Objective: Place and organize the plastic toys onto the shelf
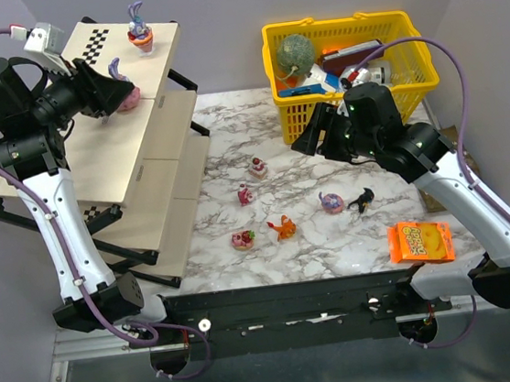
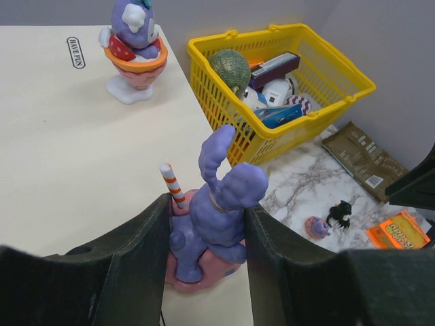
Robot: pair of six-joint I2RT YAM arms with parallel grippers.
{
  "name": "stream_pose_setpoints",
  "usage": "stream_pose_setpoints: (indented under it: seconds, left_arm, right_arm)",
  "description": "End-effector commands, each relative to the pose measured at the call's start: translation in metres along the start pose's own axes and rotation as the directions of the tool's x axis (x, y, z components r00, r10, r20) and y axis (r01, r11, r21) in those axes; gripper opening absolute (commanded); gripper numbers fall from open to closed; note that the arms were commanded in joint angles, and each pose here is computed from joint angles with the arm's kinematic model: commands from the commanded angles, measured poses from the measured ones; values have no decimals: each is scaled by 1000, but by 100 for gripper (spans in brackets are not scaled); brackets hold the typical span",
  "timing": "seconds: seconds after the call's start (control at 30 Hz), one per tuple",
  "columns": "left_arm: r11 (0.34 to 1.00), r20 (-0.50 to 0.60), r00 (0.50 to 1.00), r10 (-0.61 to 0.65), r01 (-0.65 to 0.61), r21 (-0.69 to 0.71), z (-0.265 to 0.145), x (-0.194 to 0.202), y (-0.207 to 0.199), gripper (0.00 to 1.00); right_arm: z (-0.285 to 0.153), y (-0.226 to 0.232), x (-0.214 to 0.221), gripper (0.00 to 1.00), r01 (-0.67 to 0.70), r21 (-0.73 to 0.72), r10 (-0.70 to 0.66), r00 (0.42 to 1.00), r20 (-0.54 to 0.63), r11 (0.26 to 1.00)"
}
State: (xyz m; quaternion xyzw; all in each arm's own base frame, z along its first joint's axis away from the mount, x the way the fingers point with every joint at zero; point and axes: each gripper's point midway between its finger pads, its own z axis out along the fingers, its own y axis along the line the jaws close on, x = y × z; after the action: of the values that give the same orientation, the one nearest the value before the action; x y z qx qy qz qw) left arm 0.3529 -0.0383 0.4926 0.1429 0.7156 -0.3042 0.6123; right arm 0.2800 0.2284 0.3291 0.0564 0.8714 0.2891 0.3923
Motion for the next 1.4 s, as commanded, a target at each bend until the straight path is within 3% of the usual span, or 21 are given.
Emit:
stream_pose_setpoints:
  seconds: [0.0,0.47,0.83,0.97,1.2,1.37]
  left_arm:
    - [1000,-5,1000,-4,4,-24,-1,-1,7,17]
    - [999,-25,998,-50,50,18,10,4,15,25]
    - [998,-37,997,-61,62,28,15,9,15,49]
    - [997,-38,997,-65,67,28,15,10,13,47]
    - [996,-29,997,-71,72,51,10,11,1,29]
    - [995,-19,997,-74,75,71,8,10,-6,28]
  right_arm:
    - [-3,1,1,75,-6,-20,6,1000,0,1000]
    - [-5,-2,3,74,-24,-14,24,1000,7,1000]
    - [-5,-4,5,74,-36,-12,36,999,3,999]
    - [-4,-3,6,74,-39,-15,39,999,0,999]
    - [-4,-4,7,74,-36,-15,36,999,1,999]
    - [-5,-4,8,74,-35,-17,35,999,-1,999]
